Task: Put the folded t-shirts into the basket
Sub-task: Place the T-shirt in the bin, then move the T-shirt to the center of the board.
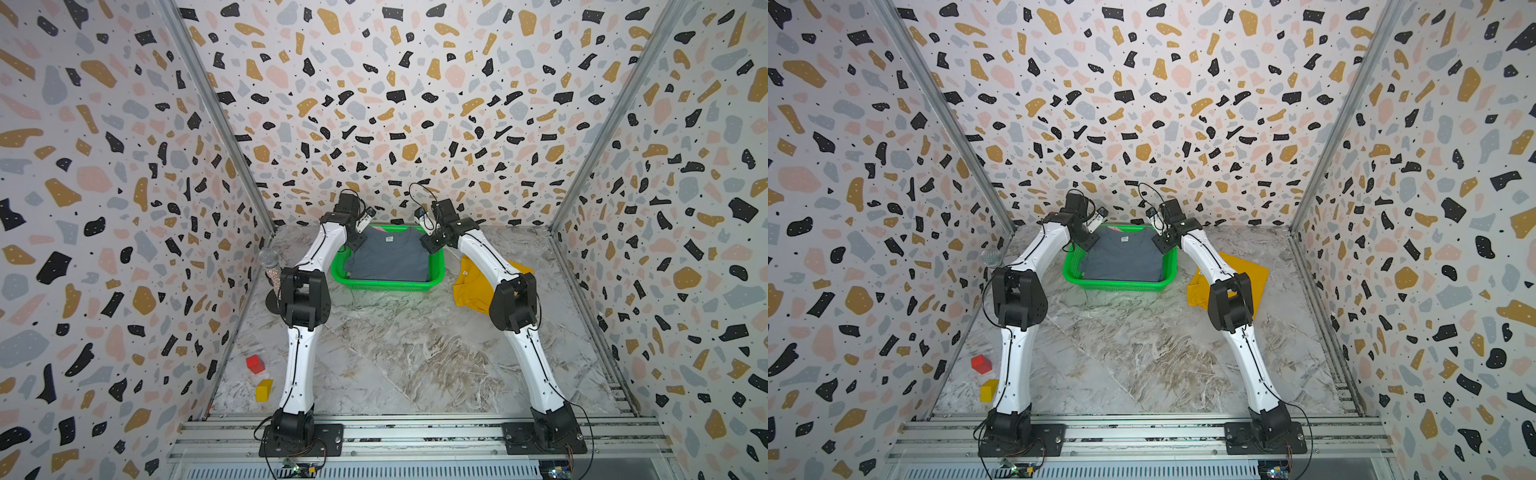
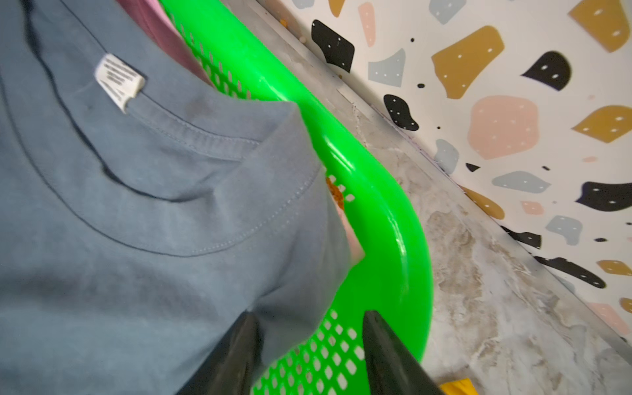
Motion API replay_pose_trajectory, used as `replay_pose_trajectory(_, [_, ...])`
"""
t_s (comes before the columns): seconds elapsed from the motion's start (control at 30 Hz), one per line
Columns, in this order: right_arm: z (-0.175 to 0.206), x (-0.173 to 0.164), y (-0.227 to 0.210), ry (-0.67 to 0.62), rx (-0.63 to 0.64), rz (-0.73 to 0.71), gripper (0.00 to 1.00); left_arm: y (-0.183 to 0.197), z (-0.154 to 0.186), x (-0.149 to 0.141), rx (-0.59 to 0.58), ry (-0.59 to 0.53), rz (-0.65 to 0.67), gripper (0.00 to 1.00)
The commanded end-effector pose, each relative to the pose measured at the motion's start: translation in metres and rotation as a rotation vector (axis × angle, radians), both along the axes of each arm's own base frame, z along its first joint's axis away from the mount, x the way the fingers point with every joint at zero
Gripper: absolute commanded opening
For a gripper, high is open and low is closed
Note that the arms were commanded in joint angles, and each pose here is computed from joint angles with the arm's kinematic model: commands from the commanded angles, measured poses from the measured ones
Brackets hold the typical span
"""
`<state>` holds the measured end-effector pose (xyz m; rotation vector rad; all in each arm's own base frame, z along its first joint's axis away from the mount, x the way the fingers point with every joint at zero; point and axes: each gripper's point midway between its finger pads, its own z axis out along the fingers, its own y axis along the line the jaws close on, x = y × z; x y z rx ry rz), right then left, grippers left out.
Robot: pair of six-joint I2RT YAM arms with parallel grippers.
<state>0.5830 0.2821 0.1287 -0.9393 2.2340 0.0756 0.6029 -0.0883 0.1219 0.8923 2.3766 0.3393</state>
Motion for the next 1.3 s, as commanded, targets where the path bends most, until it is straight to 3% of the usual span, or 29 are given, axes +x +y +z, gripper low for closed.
replay_pose_trajectory(0.0, [0.051, -0.001, -0.019, -0.086, -0.041, -0.031, 0.59, 0.011, 0.019, 0.011, 0.040, -0.068, 0.060, 0.63])
replay_pose_trajectory(0.17, [0.072, -0.018, -0.030, -0.078, -0.048, -0.012, 0.62, 0.015, 0.035, 0.007, 0.044, -0.088, 0.093, 0.73])
replay_pose_trajectory(0.43, [0.092, -0.075, -0.049, -0.011, -0.020, 0.082, 0.65, -0.017, 0.030, -0.022, -0.130, 0.010, 0.020, 0.79])
replay_pose_trajectory(0.77, [0.057, -0.126, -0.125, 0.125, -0.076, 0.007, 0.65, -0.047, -0.011, -0.017, -0.073, 0.065, -0.070, 0.77])
replay_pose_trajectory(1.07, [0.021, -0.167, -0.164, 0.213, -0.140, -0.034, 0.65, -0.051, -0.057, -0.008, -0.047, 0.131, -0.067, 0.75])
replay_pose_trajectory(1.27, [-0.013, -0.188, -0.182, 0.242, -0.232, -0.032, 0.66, -0.054, -0.052, -0.017, -0.079, 0.180, -0.056, 0.77])
